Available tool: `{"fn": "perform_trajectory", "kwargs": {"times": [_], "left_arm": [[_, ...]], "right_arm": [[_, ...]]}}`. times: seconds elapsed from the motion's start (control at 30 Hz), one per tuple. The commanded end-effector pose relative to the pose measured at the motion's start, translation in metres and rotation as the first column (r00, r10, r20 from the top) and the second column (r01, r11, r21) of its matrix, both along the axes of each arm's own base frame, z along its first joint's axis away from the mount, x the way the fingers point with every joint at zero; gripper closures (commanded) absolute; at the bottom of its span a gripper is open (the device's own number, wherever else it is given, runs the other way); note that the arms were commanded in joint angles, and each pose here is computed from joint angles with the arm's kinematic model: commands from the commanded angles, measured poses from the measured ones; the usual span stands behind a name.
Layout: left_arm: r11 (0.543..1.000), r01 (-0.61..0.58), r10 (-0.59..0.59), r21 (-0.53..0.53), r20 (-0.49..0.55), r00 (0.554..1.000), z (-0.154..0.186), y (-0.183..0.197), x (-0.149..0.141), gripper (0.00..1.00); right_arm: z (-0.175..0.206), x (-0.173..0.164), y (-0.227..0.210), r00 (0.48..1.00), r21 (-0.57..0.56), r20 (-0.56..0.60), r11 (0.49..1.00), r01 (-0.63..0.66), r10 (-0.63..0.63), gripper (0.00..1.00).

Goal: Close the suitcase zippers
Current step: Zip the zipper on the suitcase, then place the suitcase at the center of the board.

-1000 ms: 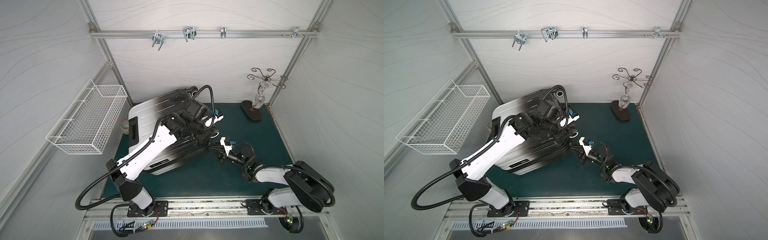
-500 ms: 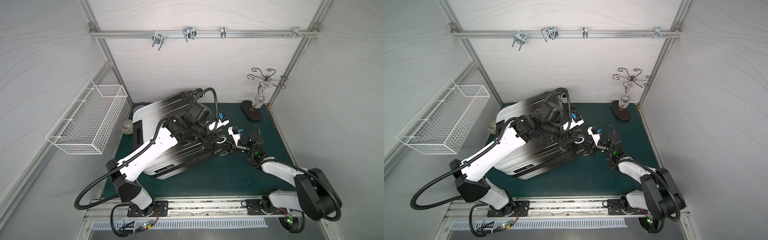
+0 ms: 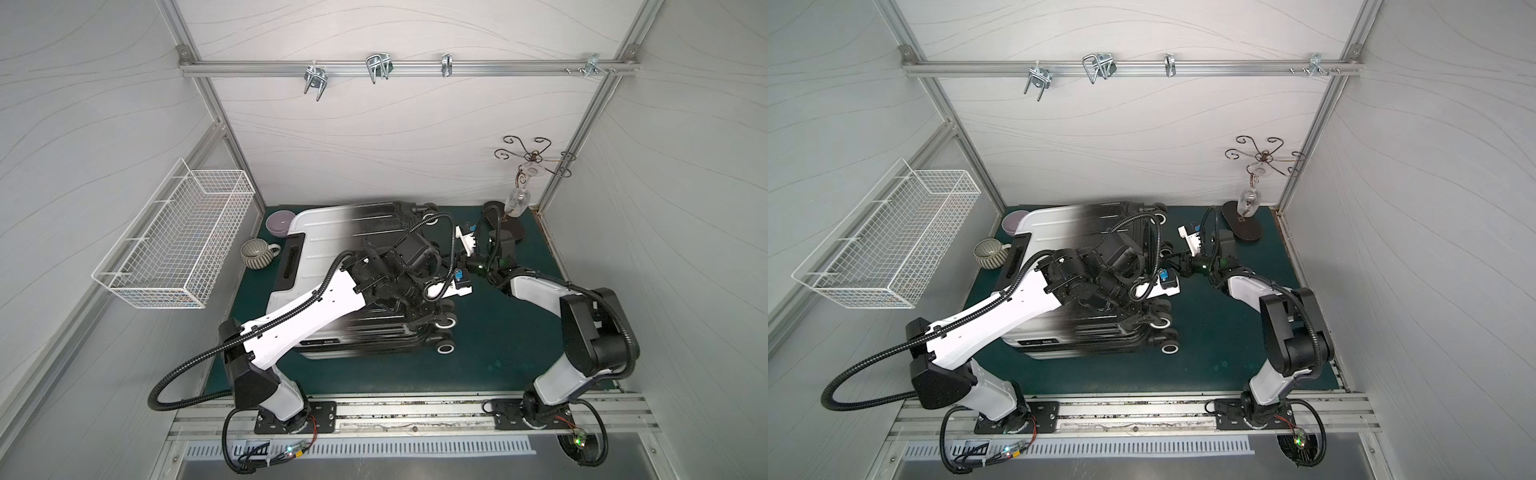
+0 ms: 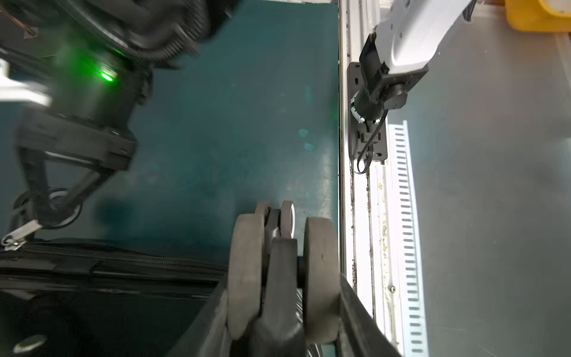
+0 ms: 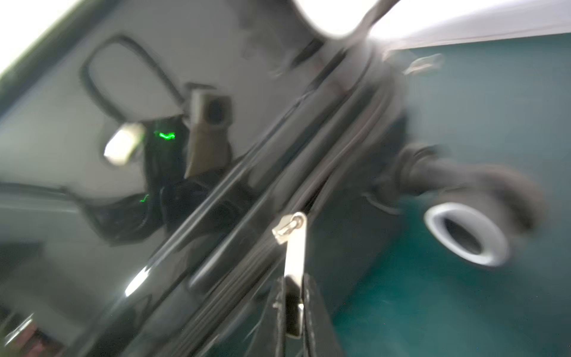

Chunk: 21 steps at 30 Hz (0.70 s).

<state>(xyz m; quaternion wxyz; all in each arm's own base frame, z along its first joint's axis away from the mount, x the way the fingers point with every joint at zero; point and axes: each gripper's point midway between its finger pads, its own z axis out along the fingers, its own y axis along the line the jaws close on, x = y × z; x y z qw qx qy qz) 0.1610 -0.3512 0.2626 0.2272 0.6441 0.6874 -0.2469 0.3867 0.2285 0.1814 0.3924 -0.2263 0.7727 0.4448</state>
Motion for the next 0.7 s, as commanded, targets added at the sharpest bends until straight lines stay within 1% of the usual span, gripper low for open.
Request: {"fn": "perform_trajectory", "kwargs": {"times": [0.0, 0.03, 0.07, 0.13, 0.17, 0.2, 0.23, 0.27, 0.3, 0.33, 0.37, 0.4, 0.43, 0.47, 0.5, 0.53, 0.57, 0.6, 0.63, 0.67], "left_arm": [[0.993, 0.065, -0.050, 0.094, -0.153, 0.987, -0.010, 0.042, -0.053, 1.00], [0.990, 0.011, 0.009, 0.144, -0.133, 0.991, -0.022, 0.051, -0.043, 1.00], [0.982, -0.036, 0.060, 0.185, -0.124, 0.990, -0.032, 0.061, -0.035, 1.00], [0.952, -0.185, 0.197, 0.245, -0.024, 0.980, -0.049, 0.081, -0.005, 1.00], [0.934, -0.240, 0.243, 0.263, 0.020, 0.970, -0.055, 0.093, 0.008, 1.00], [0.910, -0.319, 0.307, 0.267, 0.085, 0.948, -0.057, 0.104, 0.025, 1.00], [0.894, -0.363, 0.339, 0.263, 0.134, 0.931, -0.055, 0.113, 0.036, 0.96], [0.881, -0.400, 0.364, 0.252, 0.178, 0.914, -0.052, 0.122, 0.045, 0.89], [0.868, -0.439, 0.392, 0.233, 0.220, 0.893, -0.049, 0.130, 0.053, 0.75], [0.861, -0.461, 0.410, 0.216, 0.241, 0.880, -0.044, 0.135, 0.056, 0.62], [0.850, -0.489, 0.437, 0.195, 0.258, 0.862, -0.037, 0.139, 0.059, 0.49], [0.836, -0.523, 0.474, 0.168, 0.262, 0.841, -0.028, 0.142, 0.060, 0.40], [0.822, -0.554, 0.515, 0.130, 0.246, 0.821, -0.017, 0.141, 0.060, 0.33], [0.796, -0.600, 0.572, 0.084, 0.219, 0.790, -0.002, 0.138, 0.061, 0.05], [0.754, -0.654, 0.634, 0.053, 0.199, 0.747, 0.008, 0.139, 0.062, 0.01], [0.692, -0.722, 0.711, 0.002, 0.174, 0.682, 0.027, 0.141, 0.066, 0.01], [0.597, -0.802, 0.798, -0.034, 0.130, 0.588, 0.039, 0.148, 0.070, 0.01], [0.497, -0.866, 0.865, -0.055, 0.106, 0.490, 0.046, 0.159, 0.075, 0.01], [0.368, -0.927, 0.929, -0.079, 0.078, 0.362, 0.054, 0.175, 0.078, 0.01], [0.220, -0.971, 0.975, -0.090, 0.049, 0.216, 0.060, 0.194, 0.080, 0.01]], "right_arm": [[0.014, 0.086, -0.135, 0.844, -0.153, 0.142, 0.831, 0.535, -0.517, 1.00], [0.013, 0.084, -0.146, 0.829, -0.155, 0.134, 0.815, 0.559, -0.543, 1.00], [0.014, 0.080, -0.153, 0.823, -0.149, 0.132, 0.810, 0.567, -0.552, 1.00], [0.013, 0.070, -0.158, 0.814, -0.153, 0.125, 0.800, 0.580, -0.567, 1.00], [0.012, 0.062, -0.154, 0.827, -0.153, 0.111, 0.813, 0.562, -0.551, 1.00], [0.014, 0.054, -0.146, 0.847, -0.141, 0.098, 0.835, 0.532, -0.523, 1.00], [0.015, 0.046, -0.136, 0.869, -0.128, 0.090, 0.860, 0.494, -0.486, 1.00], [0.017, 0.036, -0.124, 0.896, -0.115, 0.082, 0.889, 0.443, -0.436, 1.00], [0.022, 0.023, -0.106, 0.934, -0.098, 0.072, 0.929, 0.356, -0.350, 1.00], [0.026, 0.012, -0.091, 0.958, -0.092, 0.059, 0.954, 0.284, -0.279, 1.00], [0.032, 0.000, -0.077, 0.976, -0.086, 0.052, 0.973, 0.216, -0.212, 0.92], [0.038, -0.011, -0.063, 0.988, -0.071, 0.065, 0.987, 0.143, -0.139, 0.76], [0.047, -0.021, -0.053, 0.993, -0.055, 0.090, 0.995, 0.084, -0.079, 0.65], [0.057, -0.027, -0.046, 0.992, -0.042, 0.121, 0.998, 0.041, -0.036, 0.57], [0.065, -0.028, -0.041, 0.989, -0.035, 0.144, 0.999, 0.020, -0.014, 0.51], [0.077, -0.029, -0.034, 0.984, -0.030, 0.174, 0.999, -0.023, 0.028, 0.47], [0.085, -0.030, -0.025, 0.979, -0.034, 0.188, 0.997, -0.071, 0.076, 0.43], [0.091, -0.027, -0.017, 0.975, -0.049, 0.193, 0.994, -0.098, 0.106, 0.40], [0.088, -0.022, -0.007, 0.973, -0.070, 0.178, 0.988, -0.136, 0.147, 0.37], [0.090, -0.017, 0.004, 0.968, -0.083, 0.176, 0.982, -0.168, 0.180, 0.34]]}}
